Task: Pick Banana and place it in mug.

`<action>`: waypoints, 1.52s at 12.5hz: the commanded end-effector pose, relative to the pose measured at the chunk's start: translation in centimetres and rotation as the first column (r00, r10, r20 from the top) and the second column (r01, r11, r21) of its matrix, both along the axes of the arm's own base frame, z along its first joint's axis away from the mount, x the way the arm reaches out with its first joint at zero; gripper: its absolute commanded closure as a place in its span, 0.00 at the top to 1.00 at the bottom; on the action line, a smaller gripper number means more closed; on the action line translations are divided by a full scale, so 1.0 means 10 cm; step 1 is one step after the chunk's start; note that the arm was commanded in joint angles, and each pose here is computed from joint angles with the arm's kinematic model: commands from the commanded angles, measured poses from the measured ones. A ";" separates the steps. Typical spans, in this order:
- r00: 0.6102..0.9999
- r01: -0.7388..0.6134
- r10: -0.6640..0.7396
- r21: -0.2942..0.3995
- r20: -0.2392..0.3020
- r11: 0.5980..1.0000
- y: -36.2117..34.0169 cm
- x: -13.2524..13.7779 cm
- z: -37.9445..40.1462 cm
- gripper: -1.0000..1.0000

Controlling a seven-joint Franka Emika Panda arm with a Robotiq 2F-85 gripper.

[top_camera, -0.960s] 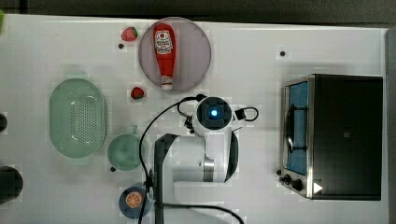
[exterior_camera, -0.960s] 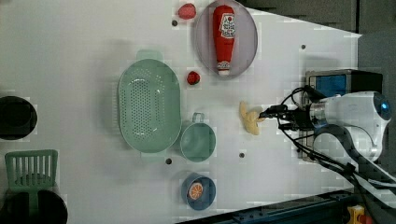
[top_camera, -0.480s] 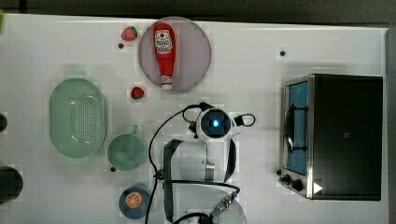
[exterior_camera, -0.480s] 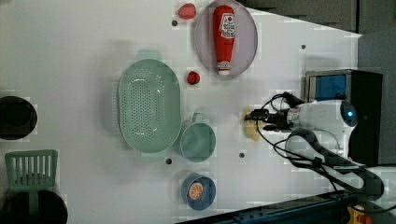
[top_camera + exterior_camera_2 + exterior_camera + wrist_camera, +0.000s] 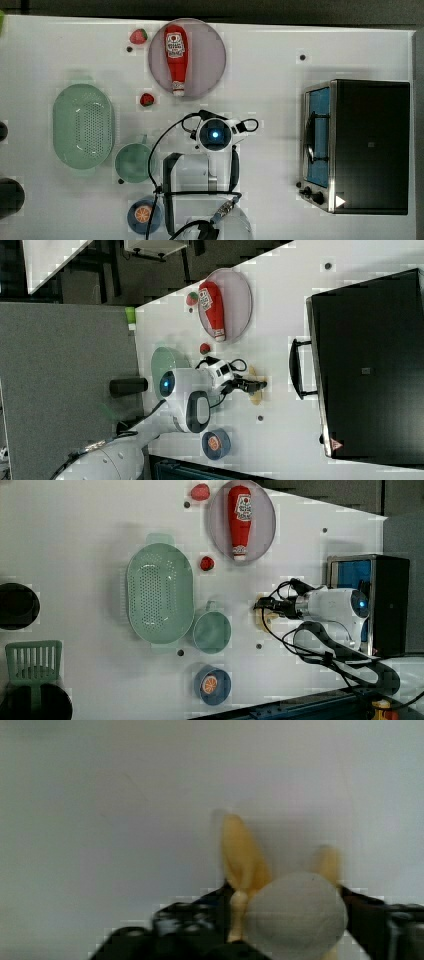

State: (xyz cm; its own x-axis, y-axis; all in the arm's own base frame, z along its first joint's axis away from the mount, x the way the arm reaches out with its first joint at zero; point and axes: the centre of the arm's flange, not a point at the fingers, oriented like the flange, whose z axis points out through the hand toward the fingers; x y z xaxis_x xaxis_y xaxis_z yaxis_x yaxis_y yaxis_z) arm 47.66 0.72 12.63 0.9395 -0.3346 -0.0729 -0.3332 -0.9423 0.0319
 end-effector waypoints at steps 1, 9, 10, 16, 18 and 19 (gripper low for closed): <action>0.999 0.005 -0.005 -0.004 0.044 1.000 -0.13 0.09 0.15 0.48; 0.993 0.020 -0.019 -0.003 0.117 1.000 -0.18 0.26 0.71 0.36; 0.995 0.028 -0.027 -0.004 0.101 1.000 -0.22 0.27 0.92 0.36; 0.999 0.042 -0.042 0.001 -0.014 0.999 -0.28 0.37 2.61 0.36; 0.999 0.039 -0.039 -0.001 -0.013 0.999 -0.16 0.38 3.06 0.36; 0.999 0.034 -0.034 0.003 -0.023 0.999 -0.04 0.36 3.19 0.36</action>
